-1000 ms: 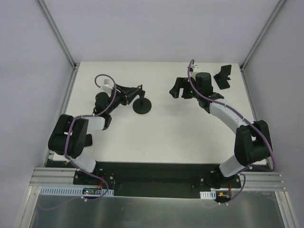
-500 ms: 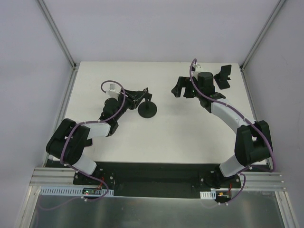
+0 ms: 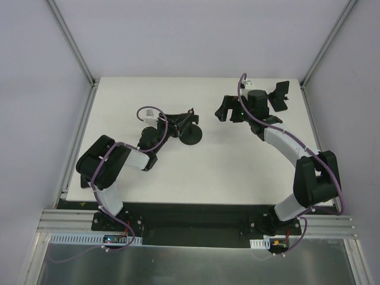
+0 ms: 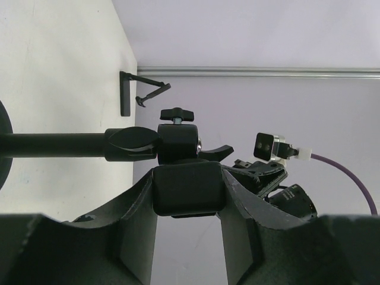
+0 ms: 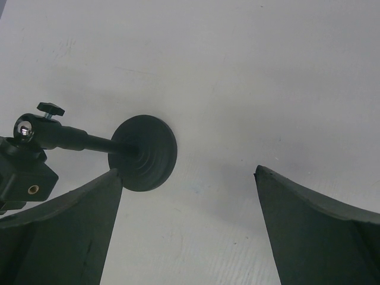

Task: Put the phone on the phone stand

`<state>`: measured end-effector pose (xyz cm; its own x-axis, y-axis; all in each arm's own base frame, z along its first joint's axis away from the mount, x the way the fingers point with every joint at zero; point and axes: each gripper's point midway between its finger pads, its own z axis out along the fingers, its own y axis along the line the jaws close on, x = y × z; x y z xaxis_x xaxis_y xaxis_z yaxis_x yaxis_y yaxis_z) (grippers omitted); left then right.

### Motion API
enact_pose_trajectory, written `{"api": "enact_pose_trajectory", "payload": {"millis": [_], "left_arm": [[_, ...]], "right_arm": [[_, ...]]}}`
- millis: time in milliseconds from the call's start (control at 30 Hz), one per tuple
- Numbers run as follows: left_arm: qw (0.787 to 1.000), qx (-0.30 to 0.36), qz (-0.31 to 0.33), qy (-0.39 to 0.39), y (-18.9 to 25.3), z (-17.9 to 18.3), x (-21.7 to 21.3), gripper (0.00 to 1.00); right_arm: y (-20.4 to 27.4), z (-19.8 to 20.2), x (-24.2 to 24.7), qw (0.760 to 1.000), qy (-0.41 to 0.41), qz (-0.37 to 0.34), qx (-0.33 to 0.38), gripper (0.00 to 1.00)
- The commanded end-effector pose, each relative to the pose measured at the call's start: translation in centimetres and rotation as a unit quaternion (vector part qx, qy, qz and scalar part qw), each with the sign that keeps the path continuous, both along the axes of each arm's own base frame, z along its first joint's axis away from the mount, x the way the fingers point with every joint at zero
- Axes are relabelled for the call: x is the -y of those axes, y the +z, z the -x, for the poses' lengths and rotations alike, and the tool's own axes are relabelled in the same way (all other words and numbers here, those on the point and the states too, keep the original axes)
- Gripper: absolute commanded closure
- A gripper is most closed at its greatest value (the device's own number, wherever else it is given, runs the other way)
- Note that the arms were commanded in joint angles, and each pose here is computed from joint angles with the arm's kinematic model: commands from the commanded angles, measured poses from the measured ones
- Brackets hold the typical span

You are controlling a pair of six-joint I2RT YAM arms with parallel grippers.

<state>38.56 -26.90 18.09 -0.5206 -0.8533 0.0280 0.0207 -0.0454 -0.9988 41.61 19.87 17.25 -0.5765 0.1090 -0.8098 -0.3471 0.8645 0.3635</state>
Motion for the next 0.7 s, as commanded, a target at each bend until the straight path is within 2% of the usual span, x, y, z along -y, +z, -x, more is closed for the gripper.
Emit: {"api": "enact_pose_trajectory", "payload": {"millis": [0,33,100,133,200,333,367,400,433,467,500,533,600,633,667], "left_arm": [[0.997,0.065,0.026,0.014,3.6,0.6,-0.5,0.75],[0.998,0.060,0.016,0.014,3.2,0.8,-0.6,0.54],[0.999,0.049,-0.002,0.016,2.9,1.3,-0.9,0.36],[0.999,0.039,-0.008,0.015,2.3,1.6,-1.1,0.19],[0.999,0.046,-0.003,0.016,2.7,2.1,-1.5,0.01],[1.000,0.016,-0.021,-0.010,0.7,3.9,-2.3,0.01],[0.999,0.030,-0.032,-0.015,1.6,4.6,-3.0,0.01],[0.997,-0.016,-0.067,-0.033,-0.9,5.5,-3.4,0.01],[0.994,-0.041,-0.095,-0.018,-2.5,5.7,-5.5,0.01],[0.992,-0.010,-0.128,-0.008,-0.5,6.5,-6.9,0.01],[0.985,-0.046,-0.167,-0.002,-2.1,7.2,-8.2,0.01],[0.962,-0.143,-0.231,0.016,-5.5,8.3,-10.8,0.01],[0.928,-0.160,-0.328,0.070,-4.3,9.5,-15.6,0.01],[0.885,-0.233,-0.388,0.107,-5.1,11.5,-19.0,0.01],[0.862,-0.259,-0.412,0.144,-4.6,12.4,-21.4,0.01]], "right_arm": [[2.1,0.0,0.3,1.000,0.000,-0.010,0.029,0.04],[2.0,-0.1,0.4,1.000,0.000,-0.010,0.029,0.04],[2.2,-0.1,0.4,1.000,-0.001,-0.012,0.029,0.04],[2.1,-0.1,0.5,1.000,-0.001,-0.012,0.028,0.04],[2.1,-0.1,0.5,1.000,-0.001,-0.013,0.028,0.04],[2.0,-0.1,1.1,1.000,-0.007,-0.014,0.027,0.04],[2.0,-0.1,1.2,0.999,-0.009,-0.015,0.027,0.04],[1.9,-0.1,1.4,0.999,-0.011,-0.015,0.027,0.04],[1.8,-0.2,1.6,0.999,-0.013,-0.015,0.026,0.04],[2.0,-0.2,1.7,0.999,-0.015,-0.019,0.026,0.04],[2.0,-0.3,1.8,0.999,-0.017,-0.021,0.026,0.04],[1.9,-0.3,2.0,0.999,-0.020,-0.022,0.024,0.04],[1.7,-0.3,2.2,0.999,-0.022,-0.025,0.021,0.04],[1.7,-0.3,2.2,0.999,-0.024,-0.025,0.021,0.04],[1.7,-0.4,2.3,0.999,-0.026,-0.025,0.020,0.04]]}}
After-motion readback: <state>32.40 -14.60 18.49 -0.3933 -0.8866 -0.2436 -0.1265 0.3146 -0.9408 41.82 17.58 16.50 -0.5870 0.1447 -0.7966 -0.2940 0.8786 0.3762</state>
